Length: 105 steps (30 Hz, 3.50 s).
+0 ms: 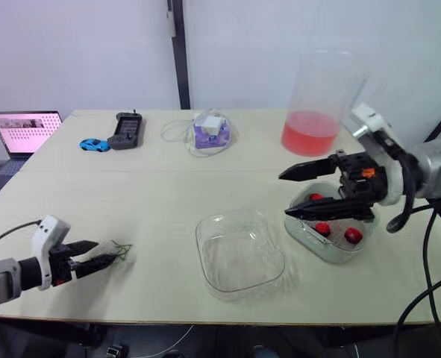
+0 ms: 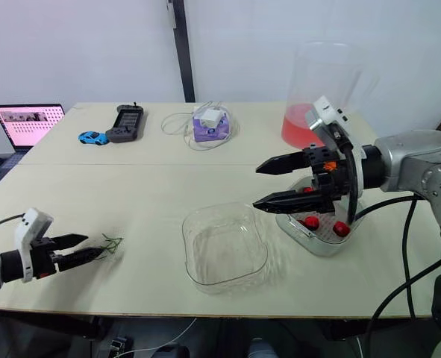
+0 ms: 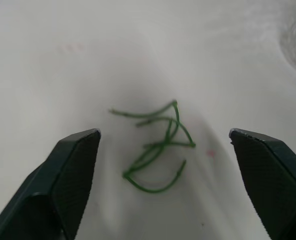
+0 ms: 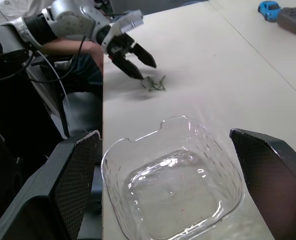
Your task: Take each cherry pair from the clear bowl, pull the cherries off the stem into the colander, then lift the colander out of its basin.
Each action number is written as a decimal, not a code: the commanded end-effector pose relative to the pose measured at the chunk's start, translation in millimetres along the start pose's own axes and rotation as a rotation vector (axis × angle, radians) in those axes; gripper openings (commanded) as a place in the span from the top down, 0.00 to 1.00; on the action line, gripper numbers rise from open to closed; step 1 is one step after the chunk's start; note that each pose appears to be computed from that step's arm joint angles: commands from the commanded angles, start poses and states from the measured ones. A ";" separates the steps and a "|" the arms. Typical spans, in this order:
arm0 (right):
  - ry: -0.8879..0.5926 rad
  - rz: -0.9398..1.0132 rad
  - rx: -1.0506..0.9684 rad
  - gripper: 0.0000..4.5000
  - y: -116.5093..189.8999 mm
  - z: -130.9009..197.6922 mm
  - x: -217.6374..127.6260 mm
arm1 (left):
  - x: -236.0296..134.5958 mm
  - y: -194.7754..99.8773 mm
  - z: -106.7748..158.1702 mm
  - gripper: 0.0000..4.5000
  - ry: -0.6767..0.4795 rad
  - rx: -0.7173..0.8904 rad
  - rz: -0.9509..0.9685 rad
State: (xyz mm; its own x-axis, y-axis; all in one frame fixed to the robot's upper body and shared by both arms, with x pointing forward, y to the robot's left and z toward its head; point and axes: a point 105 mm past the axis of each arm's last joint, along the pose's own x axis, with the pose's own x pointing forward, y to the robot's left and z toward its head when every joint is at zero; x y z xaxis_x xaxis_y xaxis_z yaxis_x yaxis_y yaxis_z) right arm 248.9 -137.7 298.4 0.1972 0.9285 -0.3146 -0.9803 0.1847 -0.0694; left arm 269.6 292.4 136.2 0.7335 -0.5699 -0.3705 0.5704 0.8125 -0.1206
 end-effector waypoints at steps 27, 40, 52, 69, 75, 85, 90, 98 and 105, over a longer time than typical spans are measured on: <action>0.523 -0.729 0.210 0.00 -17.2 -103.8 -29.4 | 69.0 -143.5 123.6 0.01 -0.276 0.569 -0.871; 0.591 -0.728 0.253 0.41 -31.5 -126.3 -5.1 | 59.9 -135.8 121.8 0.00 -0.287 0.548 -0.773; 0.574 -0.744 0.239 0.96 -33.3 -119.7 -5.7 | 65.2 -137.7 122.1 0.00 -0.288 0.544 -0.779; 0.579 -0.763 0.197 0.95 -25.4 -102.0 -27.9 | 74.6 -143.7 123.1 0.00 -0.292 0.564 -0.835; 0.569 -0.720 0.138 0.95 -17.1 -87.6 -29.4 | 78.4 -146.6 124.9 0.00 -0.297 0.567 -0.856; 0.572 -0.691 0.092 0.95 -9.2 -69.1 -38.2 | 82.9 -148.2 125.3 0.00 -0.301 0.567 -0.868; 0.582 -0.710 0.067 0.95 -12.1 -59.9 -46.3 | 85.0 -148.6 125.8 0.00 -0.303 0.567 -0.872; 0.573 -0.710 0.063 0.95 -12.0 -51.9 -52.5 | 85.6 -147.8 126.8 0.00 -0.306 0.566 -0.869; 0.546 -0.672 0.081 0.95 -9.3 -52.6 -46.4 | 87.1 -147.4 128.7 0.00 -0.311 0.567 -0.869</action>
State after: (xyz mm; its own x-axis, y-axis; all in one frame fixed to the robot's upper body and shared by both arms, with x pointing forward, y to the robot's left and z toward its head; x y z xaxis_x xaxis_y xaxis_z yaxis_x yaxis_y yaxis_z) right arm 249.7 -200.8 248.9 0.6498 0.3212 -0.6890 -0.6640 0.6811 -0.3087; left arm 299.0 109.9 232.2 0.0295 -0.9941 -0.1046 0.9791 0.0077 0.2032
